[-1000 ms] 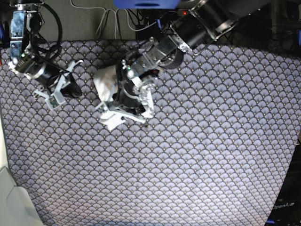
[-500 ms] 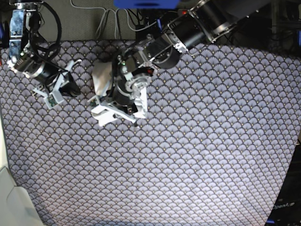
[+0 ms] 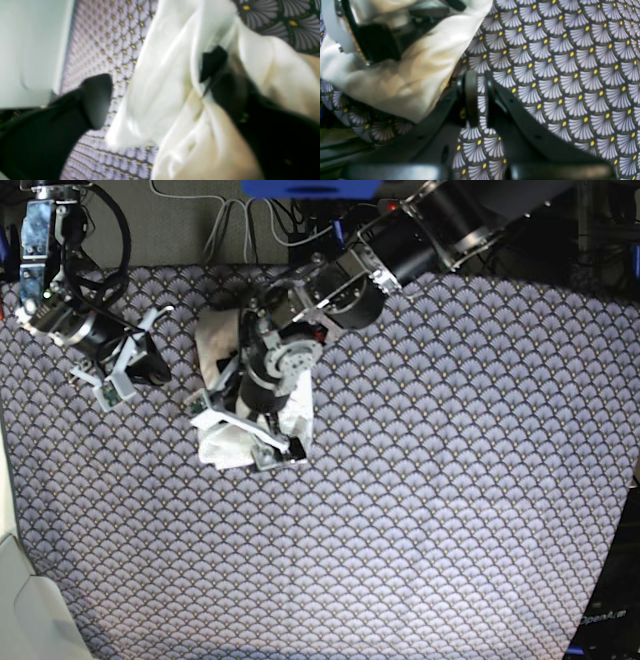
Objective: Fold the T-shirt properly
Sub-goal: 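Lift the bundle with the left gripper and fold it over once more, then press the folded bundle flat with the left gripper and release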
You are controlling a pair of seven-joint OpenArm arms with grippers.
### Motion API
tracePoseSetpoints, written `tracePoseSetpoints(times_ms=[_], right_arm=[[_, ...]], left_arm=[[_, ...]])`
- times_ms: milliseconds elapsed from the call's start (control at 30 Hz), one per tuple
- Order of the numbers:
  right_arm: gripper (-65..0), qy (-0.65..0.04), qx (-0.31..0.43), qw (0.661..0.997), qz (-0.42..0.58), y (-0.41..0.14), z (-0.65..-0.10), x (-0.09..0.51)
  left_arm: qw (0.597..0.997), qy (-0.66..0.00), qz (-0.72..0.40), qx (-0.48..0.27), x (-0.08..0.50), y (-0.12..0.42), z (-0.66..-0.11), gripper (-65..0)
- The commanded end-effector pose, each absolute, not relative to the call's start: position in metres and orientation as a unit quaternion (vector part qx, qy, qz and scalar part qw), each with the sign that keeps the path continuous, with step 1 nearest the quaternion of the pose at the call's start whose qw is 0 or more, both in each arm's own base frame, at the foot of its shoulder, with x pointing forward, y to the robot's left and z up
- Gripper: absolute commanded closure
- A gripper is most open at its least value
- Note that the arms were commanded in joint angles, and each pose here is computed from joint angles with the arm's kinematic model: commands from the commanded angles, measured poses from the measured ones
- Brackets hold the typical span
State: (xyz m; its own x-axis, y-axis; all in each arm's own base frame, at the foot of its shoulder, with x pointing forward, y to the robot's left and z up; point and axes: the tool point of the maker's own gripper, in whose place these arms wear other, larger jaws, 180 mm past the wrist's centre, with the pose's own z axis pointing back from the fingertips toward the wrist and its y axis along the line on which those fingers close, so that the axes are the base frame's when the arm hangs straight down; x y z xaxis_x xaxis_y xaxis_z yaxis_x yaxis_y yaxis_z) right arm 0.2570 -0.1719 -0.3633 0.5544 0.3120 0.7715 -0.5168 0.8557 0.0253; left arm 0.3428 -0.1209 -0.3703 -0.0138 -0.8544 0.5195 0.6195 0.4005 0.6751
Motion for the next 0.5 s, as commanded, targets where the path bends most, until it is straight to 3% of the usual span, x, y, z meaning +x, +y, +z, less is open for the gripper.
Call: tracePoseSetpoints(times_ms=[0, 100, 300, 467], right_arm=[[-3.3, -0.430, 0.129, 0.861, 0.238, -0.171, -0.350, 0.263], [-3.3, -0.430, 0.129, 0.861, 0.239, -0.171, -0.350, 0.264], [-3.3, -0.432, 0.128, 0.860, 0.240, -0.170, -0.349, 0.265], [-3.3, -0.431, 0.130, 0.860, 0.240, -0.170, -0.350, 0.264]], left_arm=[[0.675, -0.505, -0.524, 0.120, 0.346, -0.134, -0.348, -65.0], [0.661, -0.540, -0.505, 0.130, 0.347, -0.135, -0.322, -65.0], [0.671, -0.613, -0.397, 0.128, 0.352, -0.108, -0.284, -65.0], [0.672, -0.603, -0.408, 0.136, 0.345, -0.089, -0.301, -65.0]])
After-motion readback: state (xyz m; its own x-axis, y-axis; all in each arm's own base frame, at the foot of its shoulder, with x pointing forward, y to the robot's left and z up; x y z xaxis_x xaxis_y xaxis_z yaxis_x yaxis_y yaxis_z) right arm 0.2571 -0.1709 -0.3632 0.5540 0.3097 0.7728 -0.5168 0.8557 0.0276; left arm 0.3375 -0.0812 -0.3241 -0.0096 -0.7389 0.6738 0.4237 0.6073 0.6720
